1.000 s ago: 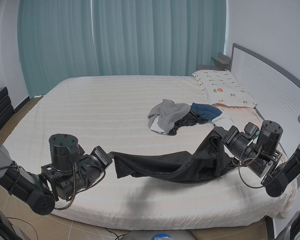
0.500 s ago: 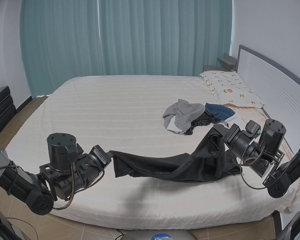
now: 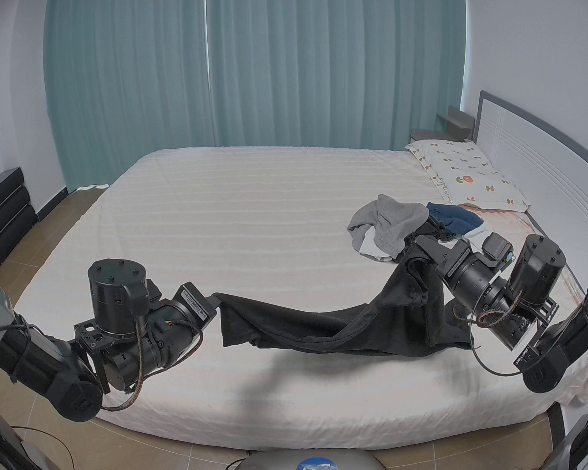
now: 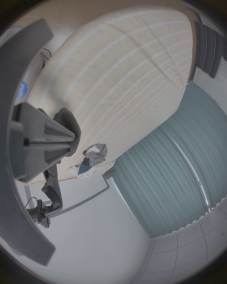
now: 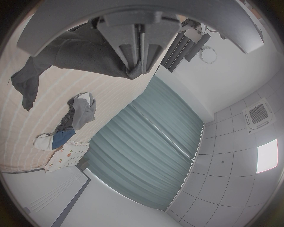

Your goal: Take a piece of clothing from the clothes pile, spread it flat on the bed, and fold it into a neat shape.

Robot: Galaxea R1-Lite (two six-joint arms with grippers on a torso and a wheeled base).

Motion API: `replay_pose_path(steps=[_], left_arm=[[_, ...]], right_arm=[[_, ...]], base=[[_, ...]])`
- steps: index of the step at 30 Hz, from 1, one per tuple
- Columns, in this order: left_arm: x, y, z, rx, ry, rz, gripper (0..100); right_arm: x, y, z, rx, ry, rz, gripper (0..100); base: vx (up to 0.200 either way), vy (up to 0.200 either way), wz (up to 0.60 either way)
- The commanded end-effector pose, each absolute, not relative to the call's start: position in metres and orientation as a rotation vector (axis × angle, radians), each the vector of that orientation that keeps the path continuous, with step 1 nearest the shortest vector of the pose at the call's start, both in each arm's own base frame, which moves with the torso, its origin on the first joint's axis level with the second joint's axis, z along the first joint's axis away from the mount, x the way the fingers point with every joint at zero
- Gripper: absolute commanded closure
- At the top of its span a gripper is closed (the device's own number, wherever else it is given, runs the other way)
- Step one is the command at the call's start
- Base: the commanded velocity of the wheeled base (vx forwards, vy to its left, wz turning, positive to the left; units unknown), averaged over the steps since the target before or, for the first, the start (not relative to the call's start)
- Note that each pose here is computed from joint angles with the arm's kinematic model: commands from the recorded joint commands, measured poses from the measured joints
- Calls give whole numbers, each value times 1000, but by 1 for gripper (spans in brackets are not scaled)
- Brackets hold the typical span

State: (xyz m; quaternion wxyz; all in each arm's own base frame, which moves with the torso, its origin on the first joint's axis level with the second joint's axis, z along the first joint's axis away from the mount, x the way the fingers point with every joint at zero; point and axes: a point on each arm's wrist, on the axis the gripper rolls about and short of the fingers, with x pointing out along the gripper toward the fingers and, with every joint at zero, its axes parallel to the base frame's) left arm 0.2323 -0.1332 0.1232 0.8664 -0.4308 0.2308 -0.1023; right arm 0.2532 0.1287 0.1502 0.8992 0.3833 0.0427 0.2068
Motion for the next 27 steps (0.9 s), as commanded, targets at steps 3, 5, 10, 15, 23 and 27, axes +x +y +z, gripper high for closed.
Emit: replay_pose_path(steps=[3,5,10,15,23,27], left_arm=[[232,-133,123,-902,484,-213,100],[232,-133,123,-902,484,-213,100],[232,-133,124,-903,480,-212,100],[233,-133,124,-904,475,-213,100],[231,-135,120,-897,492,-213,100],[230,-135,122,-898,492,-221,100]], right_arm=[[253,130,148,793,98,432,100],[254,130,147,792,102,430,100],[251,129,149,793,98,437,100],[250,131,148,792,104,443,100],[249,130,149,791,100,443,100],[249,129,149,776,89,425,100]], base=[[0,200,0],[0,200,0],[0,200,0],[0,200,0],[0,125,0],[0,0,0]])
